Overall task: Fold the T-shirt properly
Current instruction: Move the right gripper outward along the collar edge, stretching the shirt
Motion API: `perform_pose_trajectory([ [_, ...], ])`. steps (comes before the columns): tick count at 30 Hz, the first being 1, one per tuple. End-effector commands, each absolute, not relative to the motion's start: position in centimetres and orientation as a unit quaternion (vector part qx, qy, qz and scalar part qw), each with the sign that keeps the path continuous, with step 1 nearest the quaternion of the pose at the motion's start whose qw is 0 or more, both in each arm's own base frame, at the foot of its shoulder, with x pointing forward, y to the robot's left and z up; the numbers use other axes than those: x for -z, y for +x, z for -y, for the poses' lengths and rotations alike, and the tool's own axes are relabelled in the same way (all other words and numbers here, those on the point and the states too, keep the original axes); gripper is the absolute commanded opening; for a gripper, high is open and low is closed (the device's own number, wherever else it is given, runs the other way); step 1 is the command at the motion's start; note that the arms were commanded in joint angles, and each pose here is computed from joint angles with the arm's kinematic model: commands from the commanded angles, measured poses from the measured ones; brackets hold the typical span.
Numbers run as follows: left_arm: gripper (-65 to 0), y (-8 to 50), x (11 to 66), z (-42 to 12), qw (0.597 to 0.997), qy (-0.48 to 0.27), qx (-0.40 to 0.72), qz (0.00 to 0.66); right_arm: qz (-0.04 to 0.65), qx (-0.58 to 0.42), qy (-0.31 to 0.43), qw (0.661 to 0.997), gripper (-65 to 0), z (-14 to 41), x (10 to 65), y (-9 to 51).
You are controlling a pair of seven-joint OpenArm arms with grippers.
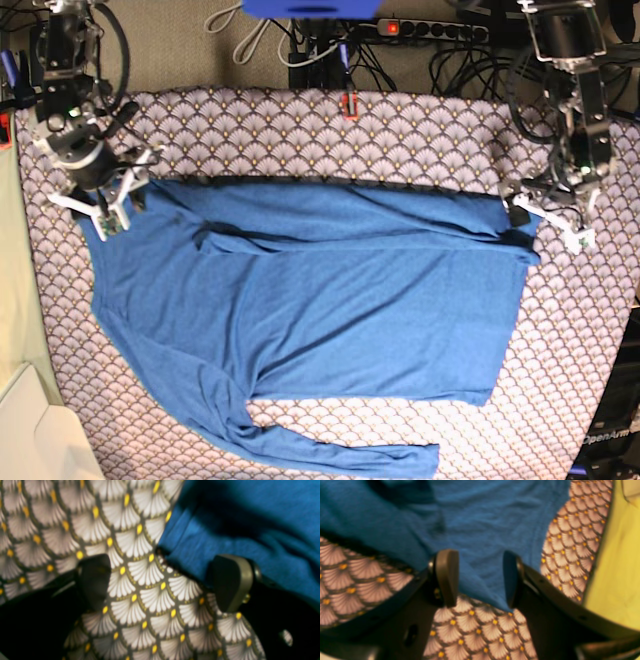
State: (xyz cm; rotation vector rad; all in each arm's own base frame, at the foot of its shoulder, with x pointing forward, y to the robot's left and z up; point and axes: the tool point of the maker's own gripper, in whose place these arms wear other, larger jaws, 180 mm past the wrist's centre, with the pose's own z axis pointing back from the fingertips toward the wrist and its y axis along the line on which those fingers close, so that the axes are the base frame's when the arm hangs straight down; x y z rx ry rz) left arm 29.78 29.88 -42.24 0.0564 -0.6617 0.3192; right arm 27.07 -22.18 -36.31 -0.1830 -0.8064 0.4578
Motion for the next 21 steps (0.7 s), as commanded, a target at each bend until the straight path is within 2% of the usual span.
perform_pose_trajectory([
  [1, -2.2, 30.7, 41.5, -30.1, 0.929, 0.024, -0.159, 0.334, 0.404, -0.219, -0.092, 0.884, -35.2, 22.6, 35.5, 27.6],
  [12, -2.3, 31.9, 42.7, -29.5, 0.926, 0.008, -0.179, 0.331, 0.396, -0.192, -0.111, 0.891, -35.2, 25.1, 35.7, 27.4],
  [21, -2.4, 32.4, 43.4, -26.4, 0.937, -0.003, -0.127, 0.325, 0.399, -0.171, -0.132, 0.891, -35.2, 27.3, 34.9, 27.3],
])
